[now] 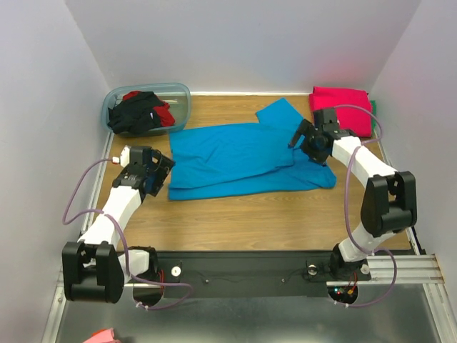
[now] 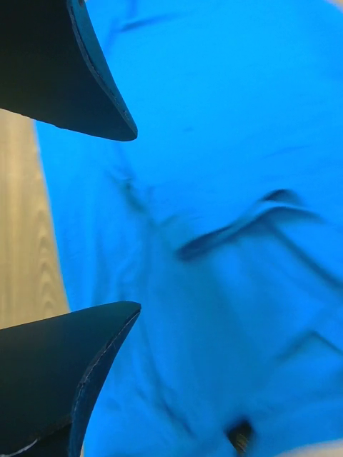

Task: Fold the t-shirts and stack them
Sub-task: Fold the tshirt

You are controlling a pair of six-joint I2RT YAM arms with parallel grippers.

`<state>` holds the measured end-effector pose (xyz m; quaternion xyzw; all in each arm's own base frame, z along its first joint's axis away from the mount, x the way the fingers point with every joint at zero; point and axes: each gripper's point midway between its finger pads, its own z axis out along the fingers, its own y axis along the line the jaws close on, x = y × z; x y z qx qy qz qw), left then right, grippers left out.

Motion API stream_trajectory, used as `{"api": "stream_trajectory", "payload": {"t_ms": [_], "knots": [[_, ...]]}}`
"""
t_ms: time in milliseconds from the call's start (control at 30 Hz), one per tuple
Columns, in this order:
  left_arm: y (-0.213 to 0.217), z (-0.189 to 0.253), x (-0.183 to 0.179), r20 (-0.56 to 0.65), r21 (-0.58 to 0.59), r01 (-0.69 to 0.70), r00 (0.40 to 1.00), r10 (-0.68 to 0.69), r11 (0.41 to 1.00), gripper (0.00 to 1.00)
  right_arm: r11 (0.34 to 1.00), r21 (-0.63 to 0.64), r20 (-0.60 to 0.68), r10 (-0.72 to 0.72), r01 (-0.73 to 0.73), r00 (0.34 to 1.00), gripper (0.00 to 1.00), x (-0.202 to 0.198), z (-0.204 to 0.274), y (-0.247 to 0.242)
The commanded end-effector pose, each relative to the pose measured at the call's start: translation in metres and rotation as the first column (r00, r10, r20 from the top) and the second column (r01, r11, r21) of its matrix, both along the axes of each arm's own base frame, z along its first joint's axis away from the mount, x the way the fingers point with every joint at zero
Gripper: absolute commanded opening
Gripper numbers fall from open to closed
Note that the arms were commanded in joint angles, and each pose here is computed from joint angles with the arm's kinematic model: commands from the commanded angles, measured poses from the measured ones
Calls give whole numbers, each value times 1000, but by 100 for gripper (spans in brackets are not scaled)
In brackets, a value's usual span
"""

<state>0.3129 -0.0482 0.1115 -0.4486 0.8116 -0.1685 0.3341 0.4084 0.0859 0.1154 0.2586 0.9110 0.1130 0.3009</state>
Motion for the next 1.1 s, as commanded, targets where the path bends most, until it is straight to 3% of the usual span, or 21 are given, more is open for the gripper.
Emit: {"api": "stream_trajectory", "payload": {"t_ms": [0, 167, 467, 800, 1067], "knots": [[-12, -13, -12, -21, -11, 65, 998, -66, 998, 97, 979, 128, -3, 161, -159, 987, 100, -21, -12, 36], [-29, -17, -10, -22, -44, 128, 991, -129, 991, 97, 961, 134, -21, 245, -240, 969, 100, -20, -29, 68], [-34, -29, 0, -53, -41, 142, 988, -144, 989, 97, 957, 152, -42, 258, -249, 965, 100, 12, -52, 88], [-33, -29, 4, -56, -36, 140, 988, -142, 990, 97, 943, 161, 60, 285, -291, 957, 100, 71, -32, 113], [-34, -28, 9, -55, -37, 144, 988, -146, 989, 98, 918, 154, 114, 350, -365, 930, 100, 95, -25, 131]]}}
